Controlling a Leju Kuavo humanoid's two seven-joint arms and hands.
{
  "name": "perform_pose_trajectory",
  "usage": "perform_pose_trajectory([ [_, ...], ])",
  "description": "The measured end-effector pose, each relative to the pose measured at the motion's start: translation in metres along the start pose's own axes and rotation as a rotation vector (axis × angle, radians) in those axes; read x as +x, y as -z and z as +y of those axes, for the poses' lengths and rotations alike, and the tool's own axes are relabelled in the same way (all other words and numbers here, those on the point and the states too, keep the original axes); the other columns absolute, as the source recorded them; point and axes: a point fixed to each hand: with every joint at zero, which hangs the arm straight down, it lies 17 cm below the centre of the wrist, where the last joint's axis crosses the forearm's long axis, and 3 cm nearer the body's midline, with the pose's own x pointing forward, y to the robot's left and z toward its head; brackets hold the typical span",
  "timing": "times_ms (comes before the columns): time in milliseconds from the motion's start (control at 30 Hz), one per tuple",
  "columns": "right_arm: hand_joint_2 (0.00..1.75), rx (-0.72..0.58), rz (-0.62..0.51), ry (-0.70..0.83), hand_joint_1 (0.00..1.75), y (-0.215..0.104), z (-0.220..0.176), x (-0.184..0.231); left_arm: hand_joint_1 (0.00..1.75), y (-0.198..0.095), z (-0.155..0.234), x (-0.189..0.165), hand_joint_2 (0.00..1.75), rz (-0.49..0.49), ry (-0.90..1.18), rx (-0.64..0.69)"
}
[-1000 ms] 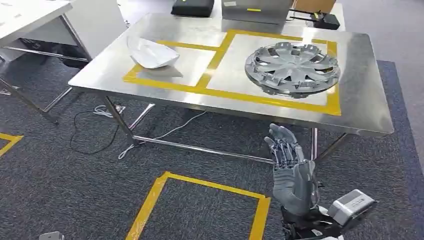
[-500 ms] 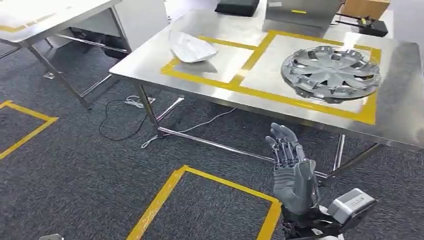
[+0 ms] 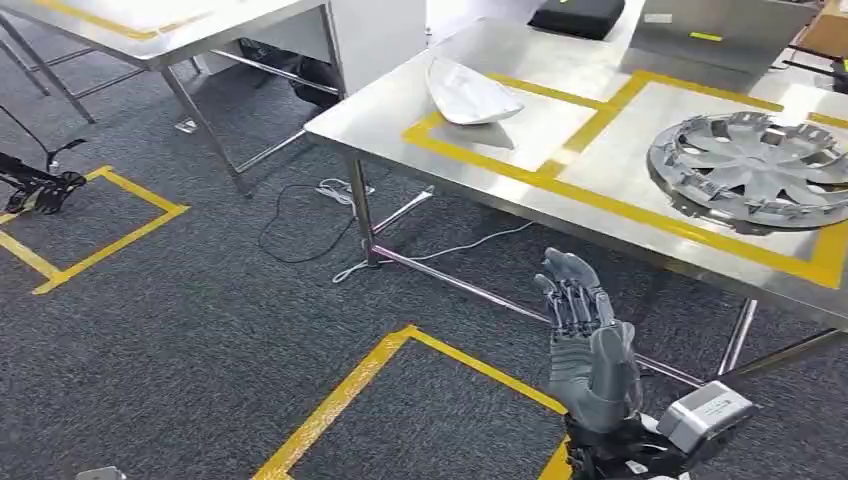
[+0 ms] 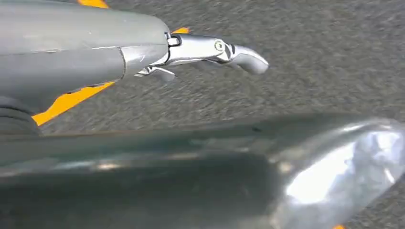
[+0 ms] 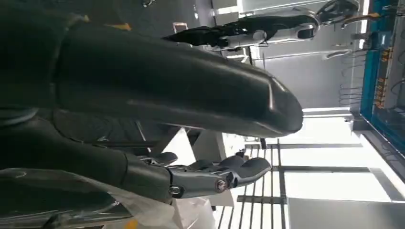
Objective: Take the parts from the cabinet and place them on the table.
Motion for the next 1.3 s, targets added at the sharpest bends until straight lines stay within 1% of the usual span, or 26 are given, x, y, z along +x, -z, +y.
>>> perform_pose_trajectory([
  [1300, 0.0, 0.001, 0.002, -0.009, 0.0, -0.0003, -0.0012, 0.0007, 0.0, -0.0005, 0.0001, -0.0016, 0.0, 0.005, 0.005, 0.0],
])
